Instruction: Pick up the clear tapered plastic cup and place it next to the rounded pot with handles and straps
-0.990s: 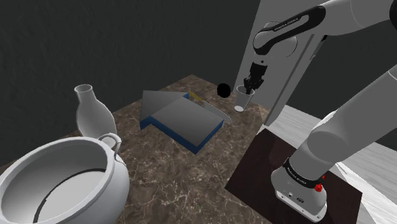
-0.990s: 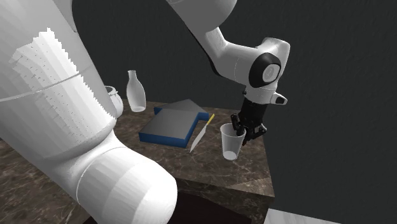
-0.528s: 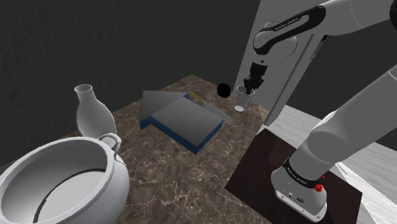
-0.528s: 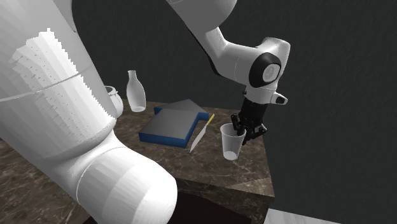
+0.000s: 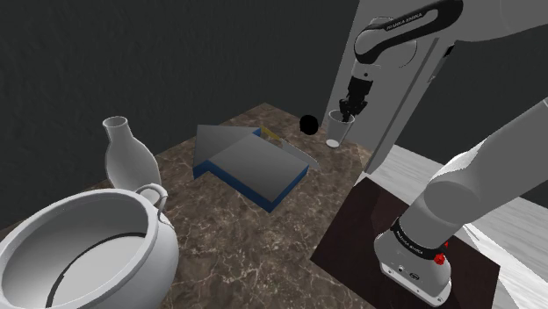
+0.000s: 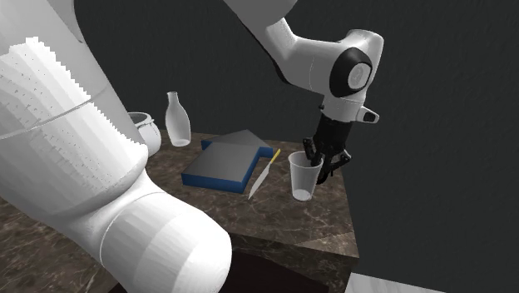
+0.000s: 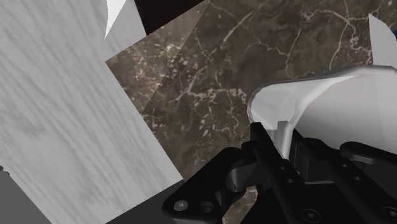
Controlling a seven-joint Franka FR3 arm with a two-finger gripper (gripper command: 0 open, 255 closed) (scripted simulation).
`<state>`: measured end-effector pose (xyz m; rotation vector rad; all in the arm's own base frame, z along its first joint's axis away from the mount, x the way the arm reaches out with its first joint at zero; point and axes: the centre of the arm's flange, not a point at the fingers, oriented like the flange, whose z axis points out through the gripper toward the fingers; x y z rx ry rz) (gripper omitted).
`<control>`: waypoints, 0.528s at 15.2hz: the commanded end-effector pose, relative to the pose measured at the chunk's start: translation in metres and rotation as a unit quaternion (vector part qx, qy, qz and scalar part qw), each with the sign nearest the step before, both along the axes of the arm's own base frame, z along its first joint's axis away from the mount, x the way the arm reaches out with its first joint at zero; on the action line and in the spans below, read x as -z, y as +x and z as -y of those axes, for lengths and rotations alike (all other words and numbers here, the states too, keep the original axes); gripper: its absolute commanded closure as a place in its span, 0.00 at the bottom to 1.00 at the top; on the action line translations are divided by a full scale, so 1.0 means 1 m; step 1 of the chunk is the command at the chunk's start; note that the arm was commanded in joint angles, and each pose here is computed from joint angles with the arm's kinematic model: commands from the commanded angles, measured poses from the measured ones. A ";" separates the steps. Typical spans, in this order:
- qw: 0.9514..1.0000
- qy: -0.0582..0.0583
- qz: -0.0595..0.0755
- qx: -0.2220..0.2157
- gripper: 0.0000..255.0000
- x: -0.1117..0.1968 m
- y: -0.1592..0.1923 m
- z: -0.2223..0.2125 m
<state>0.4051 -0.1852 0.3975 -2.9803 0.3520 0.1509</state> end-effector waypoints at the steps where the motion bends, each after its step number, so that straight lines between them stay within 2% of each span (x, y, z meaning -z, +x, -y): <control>1: 1.000 0.000 0.000 0.000 1.00 -0.012 -0.001 0.001; 8: 1.000 0.000 0.000 0.000 1.00 -0.049 -0.001 0.001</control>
